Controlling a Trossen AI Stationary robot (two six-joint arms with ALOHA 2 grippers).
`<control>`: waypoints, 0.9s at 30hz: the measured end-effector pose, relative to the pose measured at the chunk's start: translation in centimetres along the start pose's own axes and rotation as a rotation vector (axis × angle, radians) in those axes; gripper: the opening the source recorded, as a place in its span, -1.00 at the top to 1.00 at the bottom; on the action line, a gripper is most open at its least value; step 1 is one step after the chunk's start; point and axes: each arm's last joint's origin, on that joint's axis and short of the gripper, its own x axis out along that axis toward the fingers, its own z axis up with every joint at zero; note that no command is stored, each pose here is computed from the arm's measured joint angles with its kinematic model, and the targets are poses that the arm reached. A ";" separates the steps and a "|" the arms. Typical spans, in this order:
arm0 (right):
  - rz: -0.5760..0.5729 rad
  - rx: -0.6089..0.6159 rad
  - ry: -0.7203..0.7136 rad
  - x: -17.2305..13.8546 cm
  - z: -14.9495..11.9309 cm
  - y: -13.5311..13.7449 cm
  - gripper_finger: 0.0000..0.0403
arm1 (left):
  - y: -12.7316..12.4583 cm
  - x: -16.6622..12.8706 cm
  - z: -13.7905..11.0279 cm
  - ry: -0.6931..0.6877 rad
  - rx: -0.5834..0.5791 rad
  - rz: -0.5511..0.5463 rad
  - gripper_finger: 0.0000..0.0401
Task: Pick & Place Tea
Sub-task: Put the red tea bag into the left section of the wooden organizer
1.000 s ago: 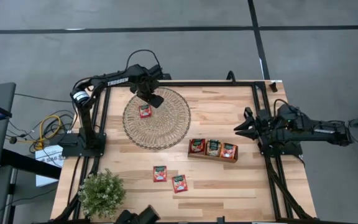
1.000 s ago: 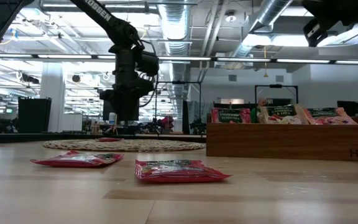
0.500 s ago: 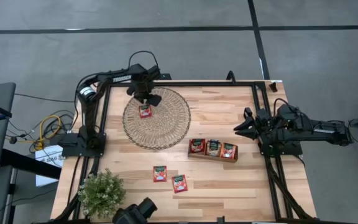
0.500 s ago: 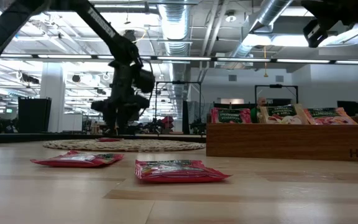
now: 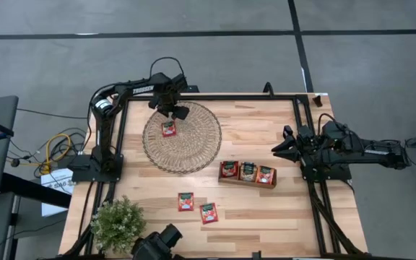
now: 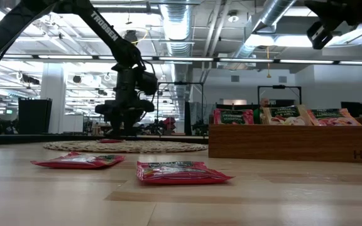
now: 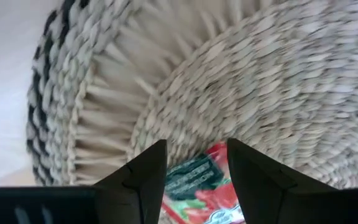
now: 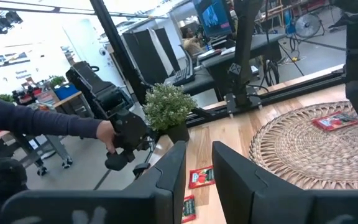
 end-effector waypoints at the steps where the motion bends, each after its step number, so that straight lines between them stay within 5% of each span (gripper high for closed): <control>1: 0.000 0.000 0.000 0.0 0.0 0.0 0.66 | 0.2 0.0 0.1 0.001 -0.005 0.000 0.20; 27: -0.002 0.010 0.006 0.0 -0.1 0.0 0.66 | 0.9 2.9 0.4 0.139 -0.050 0.033 0.28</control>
